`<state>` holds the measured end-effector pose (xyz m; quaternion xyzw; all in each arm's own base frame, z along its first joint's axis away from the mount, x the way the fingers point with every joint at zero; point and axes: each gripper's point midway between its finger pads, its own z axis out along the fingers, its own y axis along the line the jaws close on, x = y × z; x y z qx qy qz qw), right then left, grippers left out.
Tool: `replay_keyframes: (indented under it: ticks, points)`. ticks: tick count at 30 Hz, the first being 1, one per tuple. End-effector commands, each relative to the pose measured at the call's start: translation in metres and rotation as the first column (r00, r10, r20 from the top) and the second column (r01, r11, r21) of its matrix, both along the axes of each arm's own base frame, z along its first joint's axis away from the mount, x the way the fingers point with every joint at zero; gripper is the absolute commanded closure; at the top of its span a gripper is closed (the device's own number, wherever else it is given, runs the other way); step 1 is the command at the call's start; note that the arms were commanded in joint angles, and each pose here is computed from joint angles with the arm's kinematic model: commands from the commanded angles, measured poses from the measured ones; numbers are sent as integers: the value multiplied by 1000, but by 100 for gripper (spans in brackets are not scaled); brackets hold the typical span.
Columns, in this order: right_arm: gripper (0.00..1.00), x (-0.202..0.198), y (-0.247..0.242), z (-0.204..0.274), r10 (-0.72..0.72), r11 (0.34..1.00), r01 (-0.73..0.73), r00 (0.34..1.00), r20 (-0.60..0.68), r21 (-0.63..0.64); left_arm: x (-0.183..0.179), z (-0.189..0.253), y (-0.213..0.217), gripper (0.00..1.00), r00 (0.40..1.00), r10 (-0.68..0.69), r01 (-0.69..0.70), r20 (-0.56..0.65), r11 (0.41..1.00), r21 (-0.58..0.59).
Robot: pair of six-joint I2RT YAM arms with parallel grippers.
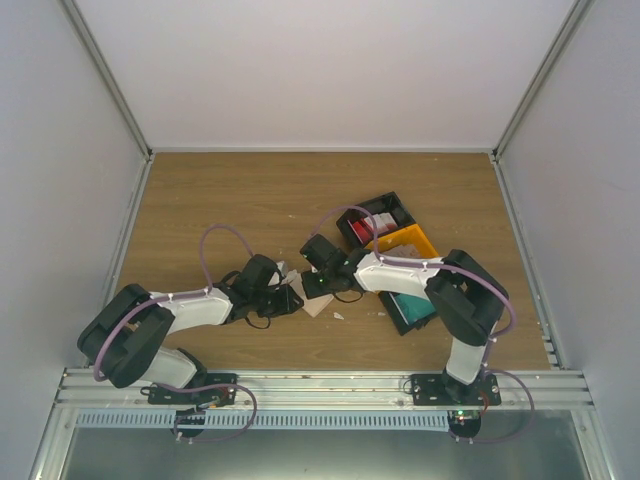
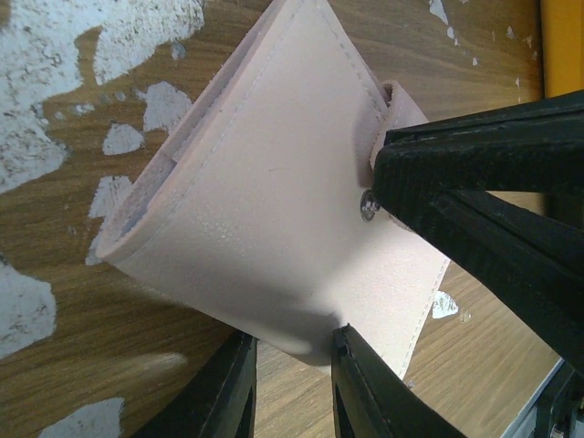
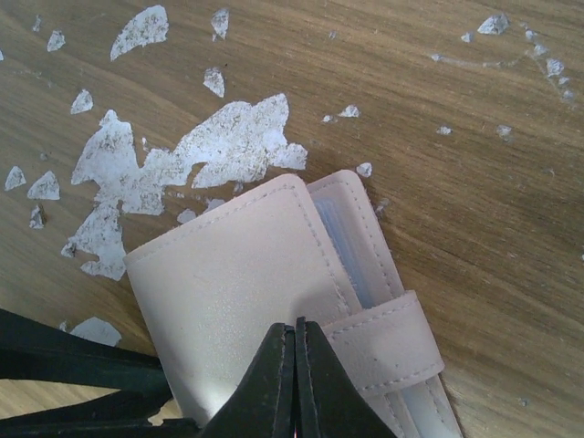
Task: Put the credit cards into the card holder
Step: Close the card holder at the center of the board.
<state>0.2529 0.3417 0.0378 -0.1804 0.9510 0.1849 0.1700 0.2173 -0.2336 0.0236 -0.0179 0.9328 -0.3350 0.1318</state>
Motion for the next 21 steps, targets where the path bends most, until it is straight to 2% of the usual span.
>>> replay_keyframes:
  ticks: [1, 8, 21]
  points:
    - [99, -5, 5, -12, 13, 999, -14, 1000, -6, -36, -1, -7, 1, 74, 1000, 2, -2, 1, 1000, 13]
    - [99, -14, 5, -23, 22, 997, -24, 999, -29, -68, 0, -9, 1, 77, 1000, 10, -10, -5, 1000, 13]
    - [99, -41, -3, -40, 18, 1000, -19, 991, -131, -10, 3, -12, 5, 78, 999, 37, -37, -16, 999, 12]
